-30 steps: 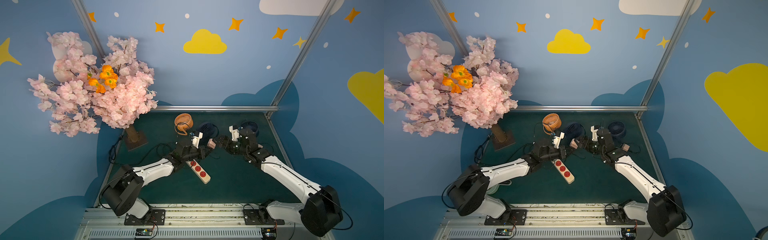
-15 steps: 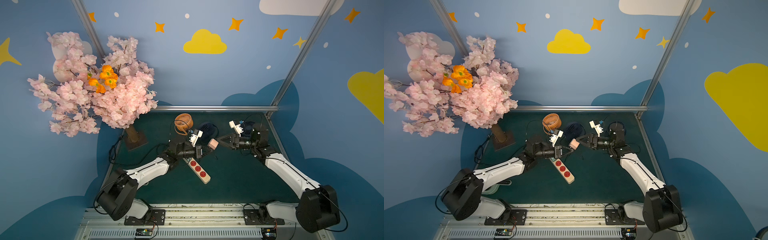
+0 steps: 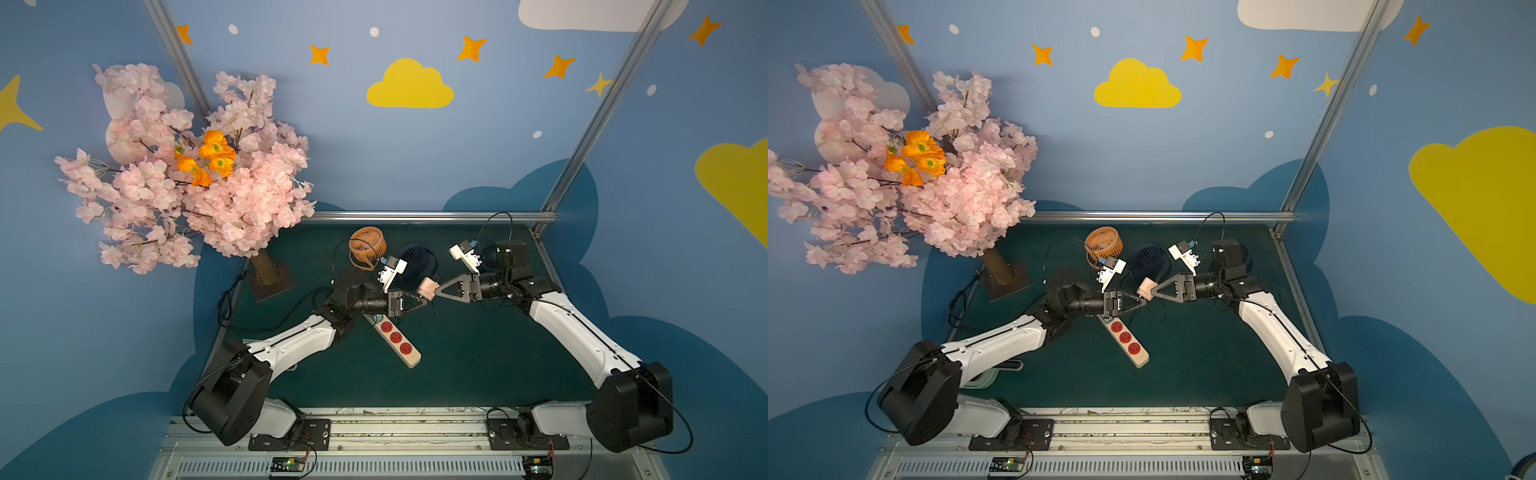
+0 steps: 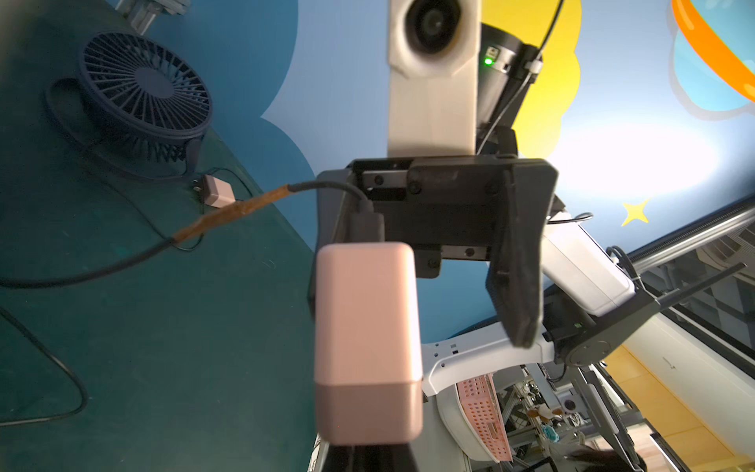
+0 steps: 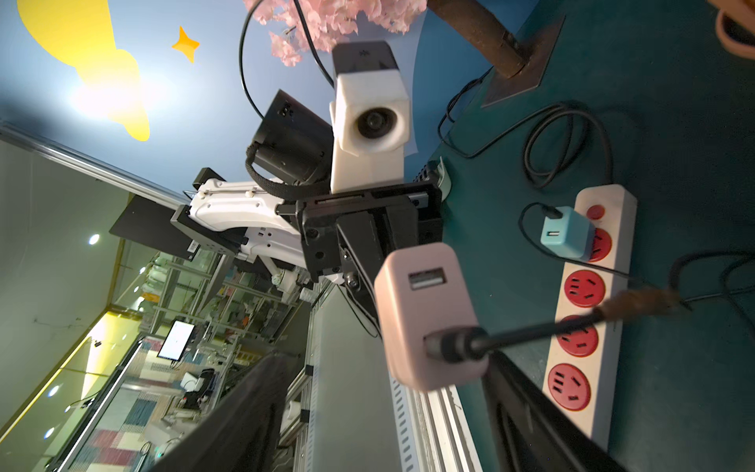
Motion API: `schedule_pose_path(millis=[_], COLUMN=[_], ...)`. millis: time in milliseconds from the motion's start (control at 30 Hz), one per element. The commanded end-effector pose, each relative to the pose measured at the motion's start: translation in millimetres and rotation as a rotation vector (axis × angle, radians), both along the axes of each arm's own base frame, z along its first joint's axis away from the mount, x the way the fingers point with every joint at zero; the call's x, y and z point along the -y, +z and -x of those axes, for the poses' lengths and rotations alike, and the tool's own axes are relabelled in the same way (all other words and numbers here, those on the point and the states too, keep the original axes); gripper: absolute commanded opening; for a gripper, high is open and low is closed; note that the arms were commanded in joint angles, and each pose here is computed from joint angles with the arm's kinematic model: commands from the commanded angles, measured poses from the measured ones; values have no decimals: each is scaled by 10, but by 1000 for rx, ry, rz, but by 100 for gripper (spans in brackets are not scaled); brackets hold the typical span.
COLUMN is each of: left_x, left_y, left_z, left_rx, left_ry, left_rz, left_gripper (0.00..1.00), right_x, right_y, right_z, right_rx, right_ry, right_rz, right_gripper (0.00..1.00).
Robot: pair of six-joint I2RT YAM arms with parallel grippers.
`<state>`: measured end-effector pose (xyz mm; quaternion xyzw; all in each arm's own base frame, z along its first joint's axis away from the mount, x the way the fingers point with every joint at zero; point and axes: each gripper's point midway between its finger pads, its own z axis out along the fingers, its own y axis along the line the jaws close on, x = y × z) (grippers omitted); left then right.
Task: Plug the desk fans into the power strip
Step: Pick up the plug from the center of the board, then insert the plug into the socket.
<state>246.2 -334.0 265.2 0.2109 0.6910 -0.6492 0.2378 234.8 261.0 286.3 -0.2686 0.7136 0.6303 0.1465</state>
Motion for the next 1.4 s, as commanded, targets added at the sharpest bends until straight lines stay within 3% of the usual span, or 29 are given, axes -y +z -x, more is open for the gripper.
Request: schedule_pose_path(millis=[0, 133, 267, 367, 733, 900, 1000, 1033, 1067, 1167, 1267, 1367], left_x=[5, 5, 12, 12, -9, -5, -7, -19, -38, -149, -320, -527], left_y=[318, 334, 313, 305, 292, 294, 252, 226, 199, 101, -27, -253], left_z=[107, 149, 176, 192, 280, 270, 228, 179, 132, -35, -169, -243], left_rx=[94, 95, 85, 87, 77, 74, 66, 61, 54, 33, 14, -16], left_ry=[-50, -67, -91, -104, -154, -153, -133, -107, -80, 27, 150, 279], left_rz=[70, 78, 75, 74, 73, 77, 73, 70, 67, 54, 31, -61], left_gripper=[2, 2, 2, 2, 2, 2, 2, 11, 26, 63, 76, 77], right_x=[-36, -69, -58, -43, -14, 8, 52, 66, 70, 62, 49, 58], right_y=[-2, 65, 149, 181, 250, 290, 297, 290, 283, 190, 49, -64], right_z=[66, 20, 34, 49, 43, 164, 295, 328, 341, 274, 79, -168], right_rx=[-28, -9, 18, 24, 37, 48, 61, 57, 51, 50, 62, 94], right_ry=[38, 30, 24, 26, 26, 74, 111, 123, 126, 87, -23, -195], right_rz=[-10, -37, -48, -54, -67, -82, -76, -75, -71, -25, 41, 100], right_gripper=[80, 79, 62, 55, 45, 30, 16, 9, 6, 5, 5, 4])
